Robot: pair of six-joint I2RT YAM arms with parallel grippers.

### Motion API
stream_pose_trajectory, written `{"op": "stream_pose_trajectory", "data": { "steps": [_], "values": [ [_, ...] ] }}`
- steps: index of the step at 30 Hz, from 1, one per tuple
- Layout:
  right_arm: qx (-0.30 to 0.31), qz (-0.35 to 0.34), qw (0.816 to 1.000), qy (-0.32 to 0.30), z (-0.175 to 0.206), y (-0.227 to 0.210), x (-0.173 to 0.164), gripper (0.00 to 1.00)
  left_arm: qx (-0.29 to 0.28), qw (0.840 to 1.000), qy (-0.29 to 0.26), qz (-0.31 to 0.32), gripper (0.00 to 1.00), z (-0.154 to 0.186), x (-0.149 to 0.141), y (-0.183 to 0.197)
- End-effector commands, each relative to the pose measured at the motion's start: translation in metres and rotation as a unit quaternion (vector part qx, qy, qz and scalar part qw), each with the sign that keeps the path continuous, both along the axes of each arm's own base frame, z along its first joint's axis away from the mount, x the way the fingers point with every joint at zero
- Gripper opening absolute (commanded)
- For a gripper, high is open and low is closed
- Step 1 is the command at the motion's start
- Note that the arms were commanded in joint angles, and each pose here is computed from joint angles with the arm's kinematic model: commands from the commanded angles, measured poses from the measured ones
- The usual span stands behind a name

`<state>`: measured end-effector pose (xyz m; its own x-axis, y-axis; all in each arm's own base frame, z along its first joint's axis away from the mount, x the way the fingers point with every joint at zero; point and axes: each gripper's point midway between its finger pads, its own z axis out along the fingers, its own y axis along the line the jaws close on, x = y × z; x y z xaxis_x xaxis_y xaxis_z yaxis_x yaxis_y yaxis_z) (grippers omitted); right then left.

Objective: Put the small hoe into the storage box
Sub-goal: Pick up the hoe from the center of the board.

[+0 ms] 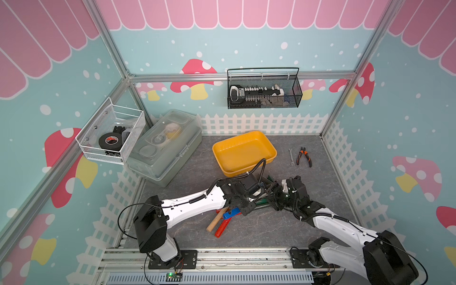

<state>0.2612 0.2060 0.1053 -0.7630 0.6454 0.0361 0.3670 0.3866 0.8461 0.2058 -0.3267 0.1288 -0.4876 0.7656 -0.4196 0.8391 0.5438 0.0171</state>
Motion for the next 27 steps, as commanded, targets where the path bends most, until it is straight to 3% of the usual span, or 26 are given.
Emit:
{"op": "stream_pose_trajectory", "data": {
  "steps": [1, 27],
  "values": [
    [0.034, -0.022, 0.999, 0.000, 0.005, 0.012, 0.007, 0.77, -0.021, 1.000, -0.010, 0.005, 0.00, 0.007, 0.010, -0.010],
    [0.031, -0.097, 0.995, -0.010, -0.002, 0.025, 0.007, 0.46, -0.017, 1.000, 0.008, 0.002, 0.00, 0.000, 0.005, -0.010]
  ]
}}
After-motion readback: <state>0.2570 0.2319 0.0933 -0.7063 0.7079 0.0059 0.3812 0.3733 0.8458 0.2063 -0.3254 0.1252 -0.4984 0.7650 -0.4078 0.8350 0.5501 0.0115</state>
